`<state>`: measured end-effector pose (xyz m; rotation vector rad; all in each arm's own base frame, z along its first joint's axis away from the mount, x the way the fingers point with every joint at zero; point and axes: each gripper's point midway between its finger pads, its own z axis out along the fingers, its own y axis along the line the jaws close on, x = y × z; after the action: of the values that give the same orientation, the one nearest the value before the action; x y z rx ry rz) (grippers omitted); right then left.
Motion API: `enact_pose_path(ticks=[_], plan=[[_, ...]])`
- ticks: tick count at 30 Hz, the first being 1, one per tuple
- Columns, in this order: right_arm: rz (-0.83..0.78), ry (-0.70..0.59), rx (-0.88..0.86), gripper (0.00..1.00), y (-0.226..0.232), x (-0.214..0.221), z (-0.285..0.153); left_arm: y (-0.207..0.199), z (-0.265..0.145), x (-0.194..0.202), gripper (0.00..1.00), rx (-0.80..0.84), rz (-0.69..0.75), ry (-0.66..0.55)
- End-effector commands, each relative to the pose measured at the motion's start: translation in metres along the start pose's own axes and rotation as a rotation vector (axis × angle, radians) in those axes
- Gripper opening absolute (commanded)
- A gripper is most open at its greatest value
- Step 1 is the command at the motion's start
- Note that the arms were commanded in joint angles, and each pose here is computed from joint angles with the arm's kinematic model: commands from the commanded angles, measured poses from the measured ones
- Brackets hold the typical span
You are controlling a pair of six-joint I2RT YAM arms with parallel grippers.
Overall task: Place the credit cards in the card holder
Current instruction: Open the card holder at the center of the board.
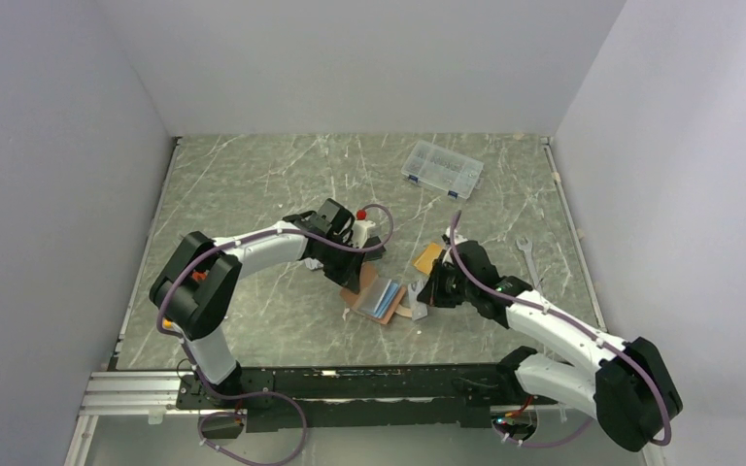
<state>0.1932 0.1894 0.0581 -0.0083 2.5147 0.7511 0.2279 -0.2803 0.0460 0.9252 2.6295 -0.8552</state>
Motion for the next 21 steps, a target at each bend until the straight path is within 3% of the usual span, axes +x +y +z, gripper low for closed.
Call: enact_pose_path(ticks=[1, 8, 21], plan=[[-0.062, -0.086, -0.068, 0.00, 0.028, -0.036, -0.017, -0.007, -0.012, -0.012, 0.14, 0.007, 0.034, -0.049], [-0.084, 0.003, -0.228, 0.00, 0.057, -0.029, -0.008, -0.006, -0.012, -0.014, 0.14, -0.001, 0.031, -0.054], [-0.061, 0.110, -0.234, 0.00, 0.049, -0.004, 0.007, -0.007, -0.014, -0.016, 0.14, -0.007, 0.037, -0.065]])
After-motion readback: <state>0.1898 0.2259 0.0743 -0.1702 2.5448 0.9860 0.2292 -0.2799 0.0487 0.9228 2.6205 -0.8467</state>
